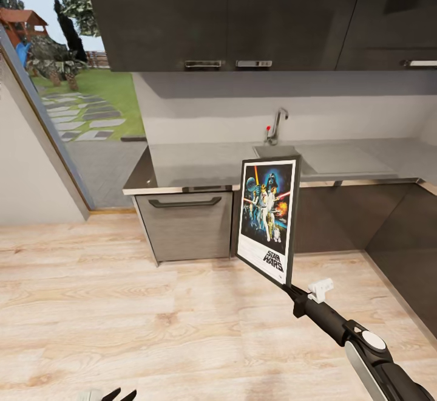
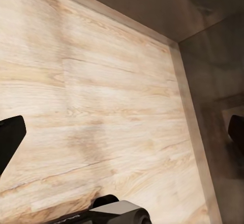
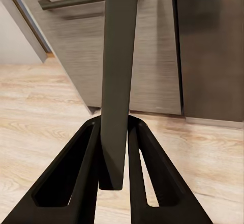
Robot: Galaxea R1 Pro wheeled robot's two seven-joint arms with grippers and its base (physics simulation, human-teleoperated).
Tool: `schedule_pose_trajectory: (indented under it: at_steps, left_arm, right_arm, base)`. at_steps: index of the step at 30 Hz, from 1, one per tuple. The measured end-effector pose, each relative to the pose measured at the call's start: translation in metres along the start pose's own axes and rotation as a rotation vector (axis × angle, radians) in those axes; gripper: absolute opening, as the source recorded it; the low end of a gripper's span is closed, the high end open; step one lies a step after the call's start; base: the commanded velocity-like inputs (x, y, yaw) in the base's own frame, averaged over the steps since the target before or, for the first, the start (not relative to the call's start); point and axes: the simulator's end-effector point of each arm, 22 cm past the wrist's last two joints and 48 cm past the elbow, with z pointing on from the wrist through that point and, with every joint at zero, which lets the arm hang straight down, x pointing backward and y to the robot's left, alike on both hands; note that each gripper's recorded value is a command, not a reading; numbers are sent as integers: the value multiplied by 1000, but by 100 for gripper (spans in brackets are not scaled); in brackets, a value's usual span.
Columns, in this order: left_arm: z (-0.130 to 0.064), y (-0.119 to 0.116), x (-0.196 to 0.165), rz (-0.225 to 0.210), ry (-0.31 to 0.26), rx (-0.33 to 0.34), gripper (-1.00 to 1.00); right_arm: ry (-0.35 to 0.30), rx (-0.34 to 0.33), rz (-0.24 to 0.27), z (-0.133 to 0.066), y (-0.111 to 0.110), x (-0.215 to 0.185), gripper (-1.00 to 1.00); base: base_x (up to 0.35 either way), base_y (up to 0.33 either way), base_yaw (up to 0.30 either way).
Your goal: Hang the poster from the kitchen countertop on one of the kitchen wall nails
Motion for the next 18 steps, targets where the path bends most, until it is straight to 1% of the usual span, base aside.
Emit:
schedule_pose_trajectory:
  at_steps: [18]
  left_arm:
    - [0,-5,-10,18,-20,11,100]
  right_arm:
    - [-27,-2,-15,-3,3,-15,-100]
  base:
    - [0,0,0]
